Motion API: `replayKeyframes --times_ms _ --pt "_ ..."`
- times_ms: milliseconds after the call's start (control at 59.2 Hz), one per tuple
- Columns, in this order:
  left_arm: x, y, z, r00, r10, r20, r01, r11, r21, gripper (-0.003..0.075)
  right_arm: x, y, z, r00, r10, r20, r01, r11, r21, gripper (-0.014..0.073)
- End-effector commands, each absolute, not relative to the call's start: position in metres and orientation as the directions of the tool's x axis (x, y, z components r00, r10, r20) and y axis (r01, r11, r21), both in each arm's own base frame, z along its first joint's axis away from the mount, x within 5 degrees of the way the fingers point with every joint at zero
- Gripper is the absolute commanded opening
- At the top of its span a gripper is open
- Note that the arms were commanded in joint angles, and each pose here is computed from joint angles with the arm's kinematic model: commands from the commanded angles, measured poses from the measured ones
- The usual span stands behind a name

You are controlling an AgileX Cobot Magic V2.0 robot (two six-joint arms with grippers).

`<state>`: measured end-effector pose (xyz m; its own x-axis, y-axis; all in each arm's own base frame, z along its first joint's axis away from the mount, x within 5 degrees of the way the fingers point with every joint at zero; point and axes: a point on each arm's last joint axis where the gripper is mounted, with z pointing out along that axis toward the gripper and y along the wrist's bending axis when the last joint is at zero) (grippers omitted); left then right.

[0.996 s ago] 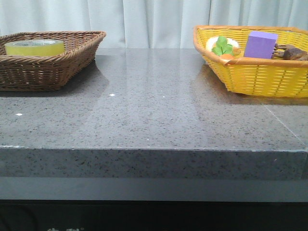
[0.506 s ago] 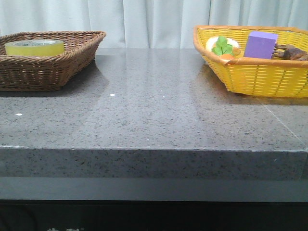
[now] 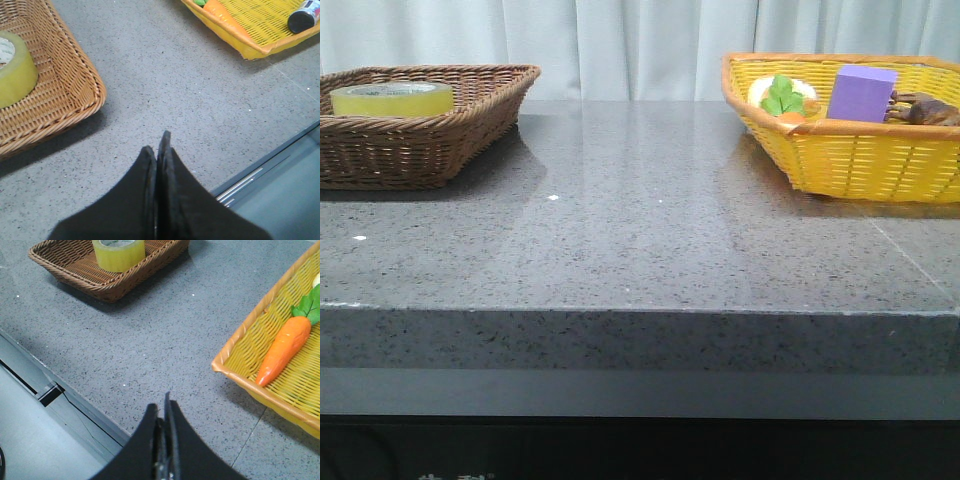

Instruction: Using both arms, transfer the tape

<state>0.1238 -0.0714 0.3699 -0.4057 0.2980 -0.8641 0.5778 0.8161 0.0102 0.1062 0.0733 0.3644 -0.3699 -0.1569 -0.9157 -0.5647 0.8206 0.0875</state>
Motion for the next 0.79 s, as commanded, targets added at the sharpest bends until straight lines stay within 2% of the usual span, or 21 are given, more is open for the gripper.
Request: replayKeyframes --times_ms 0,84,186,388,675,777 --pt "0.121 -0.066 0.382 -0.306 0.249 -0.919 0.546 0.837 0.045 -0.002 0.107 0.073 0.378 -0.298 -0.109 -0.948 -0.564 0.822 0.082 -0.0067" --pt "0.116 -0.058 0.373 -0.258 0.232 -0.938 0.492 0.867 0.079 -0.002 0.107 0.073 0.378 -0.298 -0.109 -0.948 -0.564 0.822 0.082 -0.0067" --pt "0.108 -0.046 0.36 -0.225 0.153 -0.962 0.406 0.913 0.051 -0.002 0.107 0.073 0.378 -0.298 -0.109 -0.948 -0.564 0.822 0.082 -0.0067" --pt "0.089 -0.026 0.312 -0.148 0.075 -0.986 0.283 0.959 0.03 -0.002 0.107 0.073 0.378 -0.298 -0.109 -0.948 -0.564 0.822 0.082 -0.0067" --pt "0.061 -0.011 0.255 0.011 0.006 -1.0 0.178 0.984 0.008 -0.002 0.107 0.073 0.378 -0.298 -0.109 -0.948 -0.564 0.822 0.082 -0.0067" --pt "0.056 -0.009 0.239 0.025 -0.061 -0.998 0.149 0.987 -0.057 -0.002 0.107 0.073 0.378 -0.298 -0.109 -0.948 -0.564 0.822 0.082 -0.0067"
